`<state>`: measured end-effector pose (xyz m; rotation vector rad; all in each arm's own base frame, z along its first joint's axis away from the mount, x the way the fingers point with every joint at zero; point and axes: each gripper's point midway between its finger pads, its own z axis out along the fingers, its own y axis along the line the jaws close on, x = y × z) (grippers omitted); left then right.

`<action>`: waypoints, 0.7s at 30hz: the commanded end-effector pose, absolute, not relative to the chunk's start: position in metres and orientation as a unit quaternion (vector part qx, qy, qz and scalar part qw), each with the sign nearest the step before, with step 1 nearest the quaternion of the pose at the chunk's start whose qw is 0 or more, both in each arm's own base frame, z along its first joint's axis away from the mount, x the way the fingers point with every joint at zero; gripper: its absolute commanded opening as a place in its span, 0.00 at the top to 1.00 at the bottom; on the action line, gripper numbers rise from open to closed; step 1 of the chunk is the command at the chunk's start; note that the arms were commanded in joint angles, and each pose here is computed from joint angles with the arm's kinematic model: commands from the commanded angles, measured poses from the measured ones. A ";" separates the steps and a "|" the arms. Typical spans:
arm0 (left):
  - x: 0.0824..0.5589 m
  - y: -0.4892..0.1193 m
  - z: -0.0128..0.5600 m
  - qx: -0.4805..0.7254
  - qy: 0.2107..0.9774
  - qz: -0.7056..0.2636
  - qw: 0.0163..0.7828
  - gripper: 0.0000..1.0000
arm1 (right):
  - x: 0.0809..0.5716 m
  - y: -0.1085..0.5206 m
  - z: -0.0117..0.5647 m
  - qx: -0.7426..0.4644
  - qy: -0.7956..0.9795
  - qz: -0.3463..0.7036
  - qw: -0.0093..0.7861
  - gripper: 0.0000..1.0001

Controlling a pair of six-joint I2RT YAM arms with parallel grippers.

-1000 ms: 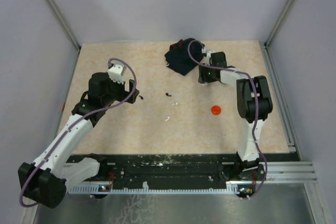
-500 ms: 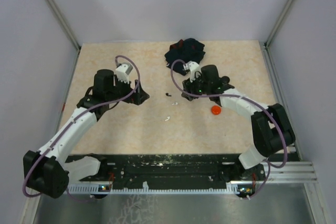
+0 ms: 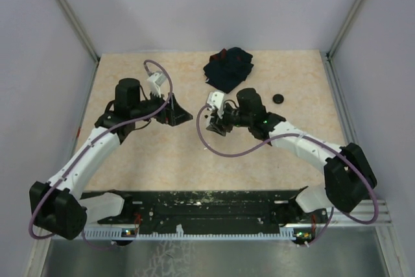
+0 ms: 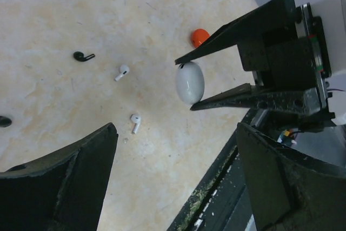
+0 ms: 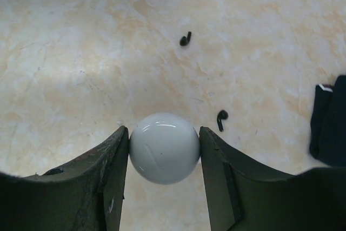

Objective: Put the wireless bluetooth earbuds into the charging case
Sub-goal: Pick up the charging case at the center of the board.

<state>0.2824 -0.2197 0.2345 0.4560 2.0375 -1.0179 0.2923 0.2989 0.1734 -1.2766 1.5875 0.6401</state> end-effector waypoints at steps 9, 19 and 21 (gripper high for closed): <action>0.258 -0.246 0.250 0.218 0.768 -0.508 0.324 0.17 | 0.254 0.343 0.265 -0.603 0.499 0.249 0.570 0.57; 0.249 -0.252 0.248 0.228 0.754 -0.538 0.300 0.36 | 0.241 0.354 0.273 -0.616 0.474 0.250 0.578 0.57; 0.247 -0.253 0.247 0.229 0.752 -0.546 0.291 0.38 | 0.241 0.356 0.274 -0.617 0.471 0.249 0.578 0.57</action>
